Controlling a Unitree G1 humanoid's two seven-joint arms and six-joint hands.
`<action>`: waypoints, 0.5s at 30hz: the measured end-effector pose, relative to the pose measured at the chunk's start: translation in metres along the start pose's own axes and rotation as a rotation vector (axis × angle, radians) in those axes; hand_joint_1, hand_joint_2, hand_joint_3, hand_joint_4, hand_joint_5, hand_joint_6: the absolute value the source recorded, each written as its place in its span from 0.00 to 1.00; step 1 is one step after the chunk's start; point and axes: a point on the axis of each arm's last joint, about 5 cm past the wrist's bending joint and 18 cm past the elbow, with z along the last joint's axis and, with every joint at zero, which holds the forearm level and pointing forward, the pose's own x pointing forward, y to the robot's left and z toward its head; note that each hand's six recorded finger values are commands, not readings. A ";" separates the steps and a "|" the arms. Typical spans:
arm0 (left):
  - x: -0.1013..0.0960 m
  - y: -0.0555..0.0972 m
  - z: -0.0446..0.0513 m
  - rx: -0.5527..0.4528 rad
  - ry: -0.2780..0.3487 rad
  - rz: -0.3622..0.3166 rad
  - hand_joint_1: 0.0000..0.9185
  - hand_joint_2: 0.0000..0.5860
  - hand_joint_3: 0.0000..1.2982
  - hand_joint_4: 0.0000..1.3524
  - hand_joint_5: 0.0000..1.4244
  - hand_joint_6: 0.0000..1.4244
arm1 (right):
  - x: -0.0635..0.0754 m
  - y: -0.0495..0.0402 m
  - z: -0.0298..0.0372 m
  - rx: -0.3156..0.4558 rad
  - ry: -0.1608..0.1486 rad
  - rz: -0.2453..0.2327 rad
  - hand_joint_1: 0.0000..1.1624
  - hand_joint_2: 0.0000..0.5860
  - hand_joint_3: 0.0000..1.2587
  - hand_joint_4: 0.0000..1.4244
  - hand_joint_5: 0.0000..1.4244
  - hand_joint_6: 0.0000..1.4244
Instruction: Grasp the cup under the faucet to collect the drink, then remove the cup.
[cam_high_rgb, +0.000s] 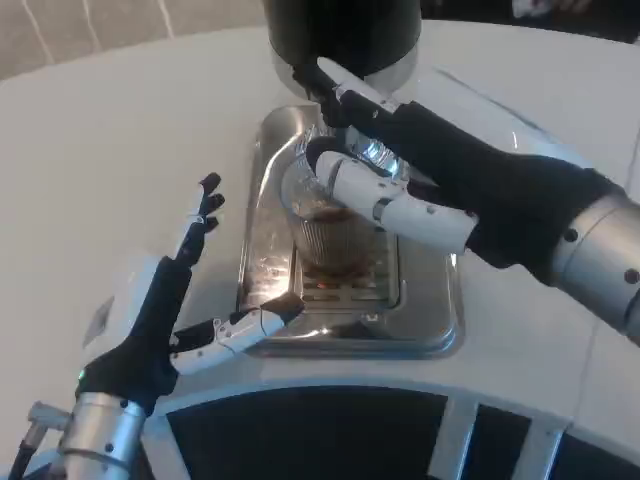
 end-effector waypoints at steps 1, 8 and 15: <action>0.002 -0.001 -0.0004 -0.003 0.003 0.000 0.39 0.09 0.02 0.00 0.06 0.11 | 0.000 0.0001 0.0000 0.000 0.000 0.000 0.00 0.94 0.00 0.00 0.00 0.01; 0.017 -0.009 0.0001 -0.020 0.011 0.012 0.40 0.10 0.02 0.00 0.06 0.11 | -0.001 0.0006 -0.0003 0.002 0.000 -0.002 0.00 0.94 0.00 0.00 0.00 0.01; 0.032 -0.015 0.0021 -0.020 0.007 -0.014 0.40 0.10 0.03 0.00 0.06 0.11 | -0.001 0.0012 -0.0007 0.008 0.000 -0.003 0.00 0.94 0.00 0.00 0.00 0.01</action>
